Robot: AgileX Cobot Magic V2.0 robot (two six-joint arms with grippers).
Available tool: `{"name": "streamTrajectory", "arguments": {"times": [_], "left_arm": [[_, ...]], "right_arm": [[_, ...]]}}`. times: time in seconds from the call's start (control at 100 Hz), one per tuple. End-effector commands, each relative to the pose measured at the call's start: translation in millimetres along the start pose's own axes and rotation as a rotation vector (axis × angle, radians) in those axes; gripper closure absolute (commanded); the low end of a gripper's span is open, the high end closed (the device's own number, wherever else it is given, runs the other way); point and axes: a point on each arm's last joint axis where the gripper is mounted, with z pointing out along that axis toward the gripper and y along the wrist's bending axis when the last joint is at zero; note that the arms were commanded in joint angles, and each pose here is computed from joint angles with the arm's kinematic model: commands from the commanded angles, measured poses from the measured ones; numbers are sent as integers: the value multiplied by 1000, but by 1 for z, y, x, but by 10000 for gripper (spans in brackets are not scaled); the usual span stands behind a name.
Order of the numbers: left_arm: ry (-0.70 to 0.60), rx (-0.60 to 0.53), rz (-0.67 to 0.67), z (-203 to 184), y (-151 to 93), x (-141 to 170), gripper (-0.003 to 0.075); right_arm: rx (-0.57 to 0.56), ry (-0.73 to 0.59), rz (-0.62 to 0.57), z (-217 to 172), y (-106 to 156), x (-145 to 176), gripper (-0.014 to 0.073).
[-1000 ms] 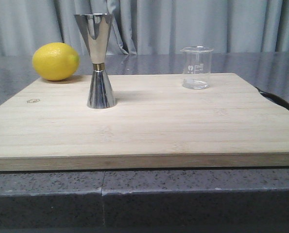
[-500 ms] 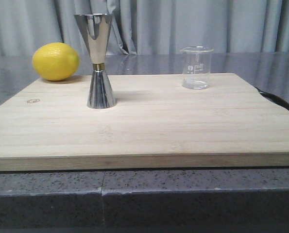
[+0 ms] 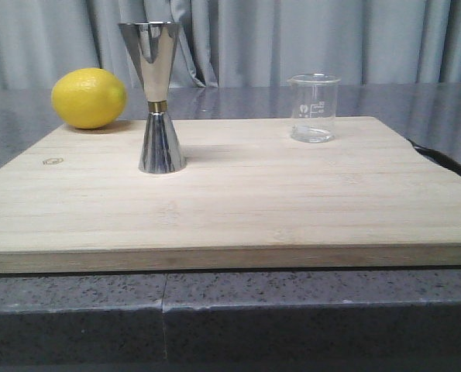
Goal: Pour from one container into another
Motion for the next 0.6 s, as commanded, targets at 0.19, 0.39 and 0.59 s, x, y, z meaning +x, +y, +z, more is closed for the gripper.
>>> {"name": "streamTrajectory", "arguments": {"times": [0.19,0.39,0.59], "left_arm": [[-19,1,12,1,0,-7,738],[1,4,15,1,-1,0,738],[3,3,16,1,-1,1,738]], "right_arm": [[-7,-29,-513,3,4,-8,668],[12,-25,-583,3,3,-8,668],[51,-17,-583,3,-1,-8,668]]}}
